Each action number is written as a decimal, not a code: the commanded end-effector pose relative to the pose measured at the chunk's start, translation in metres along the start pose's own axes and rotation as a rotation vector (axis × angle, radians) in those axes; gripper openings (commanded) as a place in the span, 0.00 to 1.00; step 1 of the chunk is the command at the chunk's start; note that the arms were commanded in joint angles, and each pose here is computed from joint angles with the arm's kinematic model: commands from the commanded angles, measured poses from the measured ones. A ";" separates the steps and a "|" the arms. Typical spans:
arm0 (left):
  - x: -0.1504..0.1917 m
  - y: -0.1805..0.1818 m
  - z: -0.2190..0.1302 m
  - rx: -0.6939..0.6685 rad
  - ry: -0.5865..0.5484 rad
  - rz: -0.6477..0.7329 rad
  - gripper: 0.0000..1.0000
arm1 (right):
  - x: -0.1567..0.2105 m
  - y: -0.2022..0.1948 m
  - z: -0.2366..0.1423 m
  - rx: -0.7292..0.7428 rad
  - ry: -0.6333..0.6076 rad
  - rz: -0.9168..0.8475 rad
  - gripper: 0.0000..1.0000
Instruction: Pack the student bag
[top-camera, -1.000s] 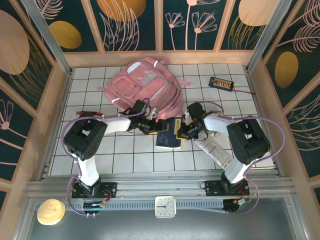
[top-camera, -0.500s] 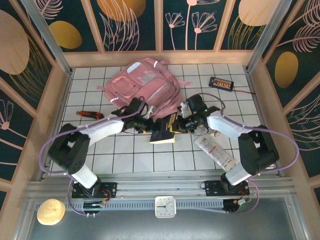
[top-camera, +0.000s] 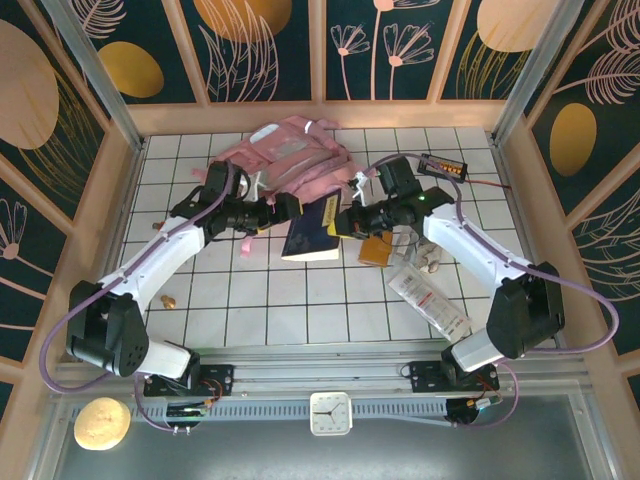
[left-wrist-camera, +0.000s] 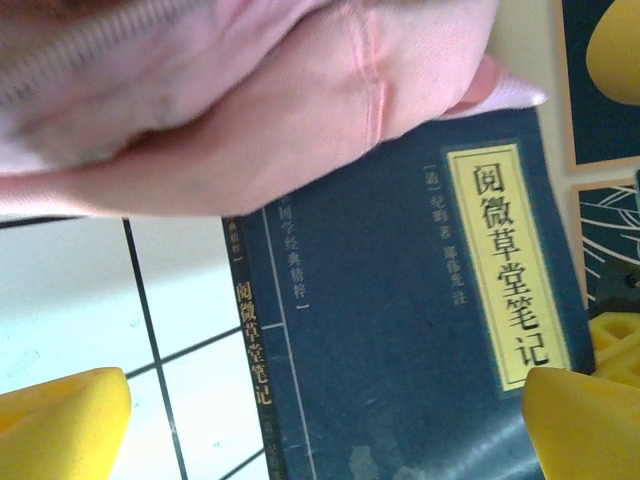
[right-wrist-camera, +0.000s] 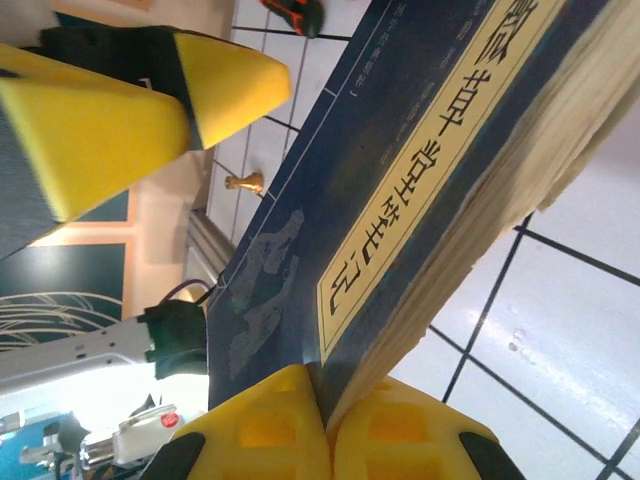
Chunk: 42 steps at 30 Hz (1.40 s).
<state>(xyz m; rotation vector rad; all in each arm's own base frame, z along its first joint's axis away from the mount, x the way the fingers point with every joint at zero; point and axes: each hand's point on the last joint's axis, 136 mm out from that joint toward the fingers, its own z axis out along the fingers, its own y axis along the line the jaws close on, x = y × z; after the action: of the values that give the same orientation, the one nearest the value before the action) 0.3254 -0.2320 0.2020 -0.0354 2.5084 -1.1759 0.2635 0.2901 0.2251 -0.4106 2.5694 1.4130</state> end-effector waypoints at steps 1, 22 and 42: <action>-0.003 -0.018 -0.008 0.036 0.032 -0.042 0.99 | -0.008 0.065 -0.035 -0.149 -0.049 -0.143 0.00; -0.046 -0.088 -0.011 0.336 -0.025 0.014 0.99 | -0.062 0.050 -0.095 -0.189 -0.313 -0.106 0.00; -0.042 -0.097 -0.009 0.419 -0.003 0.037 0.00 | -0.074 0.021 -0.055 -0.161 -0.215 -0.071 0.57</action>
<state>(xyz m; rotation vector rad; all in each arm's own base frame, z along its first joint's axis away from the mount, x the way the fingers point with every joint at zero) 0.3508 -0.2769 0.2775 0.0410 2.2511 -1.6138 0.3195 0.2776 0.2767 -0.3091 2.3405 1.5722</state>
